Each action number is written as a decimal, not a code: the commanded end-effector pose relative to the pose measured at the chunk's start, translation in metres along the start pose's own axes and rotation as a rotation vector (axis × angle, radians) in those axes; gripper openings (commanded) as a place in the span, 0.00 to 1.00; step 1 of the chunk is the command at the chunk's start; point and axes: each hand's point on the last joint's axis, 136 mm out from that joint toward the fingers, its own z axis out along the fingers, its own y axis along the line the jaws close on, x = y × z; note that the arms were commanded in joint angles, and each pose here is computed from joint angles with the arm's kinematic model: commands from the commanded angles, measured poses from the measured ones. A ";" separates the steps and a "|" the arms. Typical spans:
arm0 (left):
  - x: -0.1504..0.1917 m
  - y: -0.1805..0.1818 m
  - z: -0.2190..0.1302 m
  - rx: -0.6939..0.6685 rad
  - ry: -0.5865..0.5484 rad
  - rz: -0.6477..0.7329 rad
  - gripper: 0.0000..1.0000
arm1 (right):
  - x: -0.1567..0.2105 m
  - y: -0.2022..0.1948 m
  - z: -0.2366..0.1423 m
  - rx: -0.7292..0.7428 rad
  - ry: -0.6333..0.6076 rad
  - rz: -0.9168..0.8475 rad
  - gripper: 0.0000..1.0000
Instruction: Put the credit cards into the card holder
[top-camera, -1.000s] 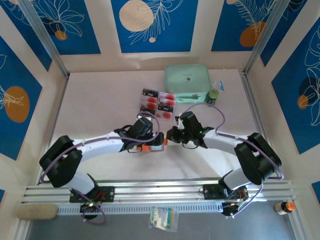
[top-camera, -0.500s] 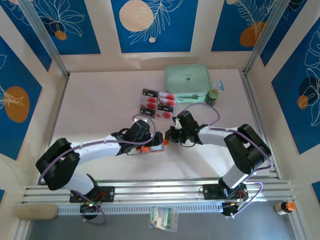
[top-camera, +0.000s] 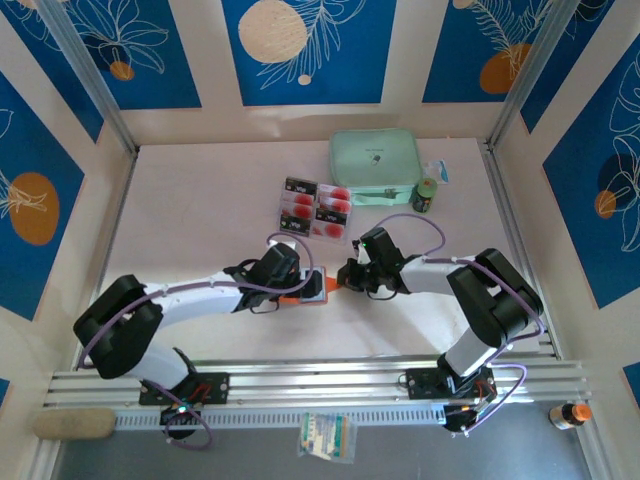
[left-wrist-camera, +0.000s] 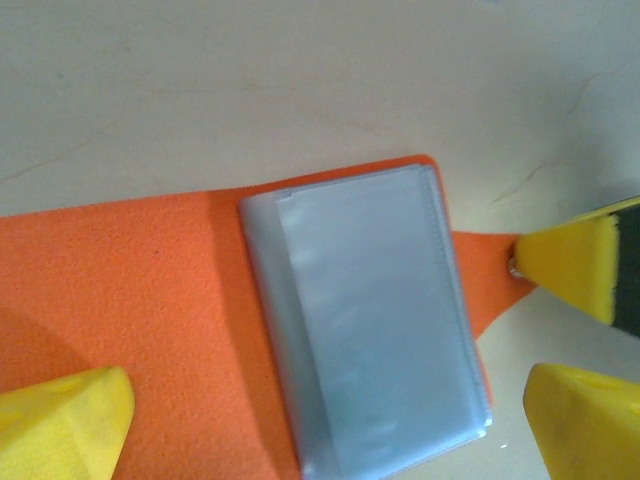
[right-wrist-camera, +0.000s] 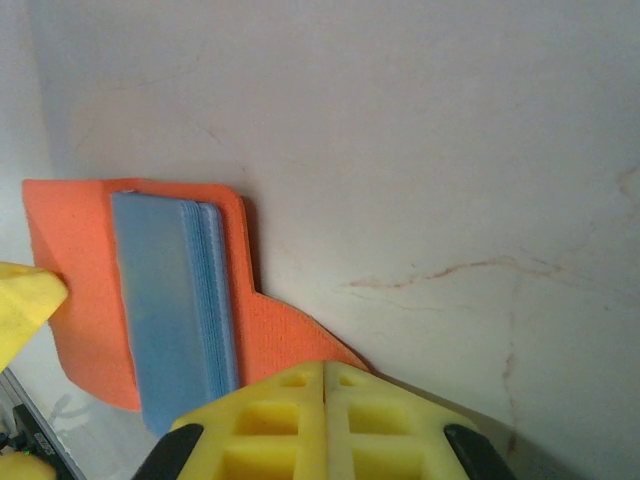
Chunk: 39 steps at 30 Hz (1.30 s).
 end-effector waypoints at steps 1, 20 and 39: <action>0.010 0.019 0.005 -0.076 0.031 0.089 1.00 | 0.009 -0.009 -0.002 0.016 0.019 0.015 0.00; 0.009 0.022 0.007 -0.105 0.036 0.173 1.00 | -0.021 0.059 -0.016 -0.093 0.014 -0.091 0.00; 0.010 0.026 0.008 -0.121 0.034 0.194 1.00 | -0.013 0.045 0.027 -0.029 0.114 -0.111 0.00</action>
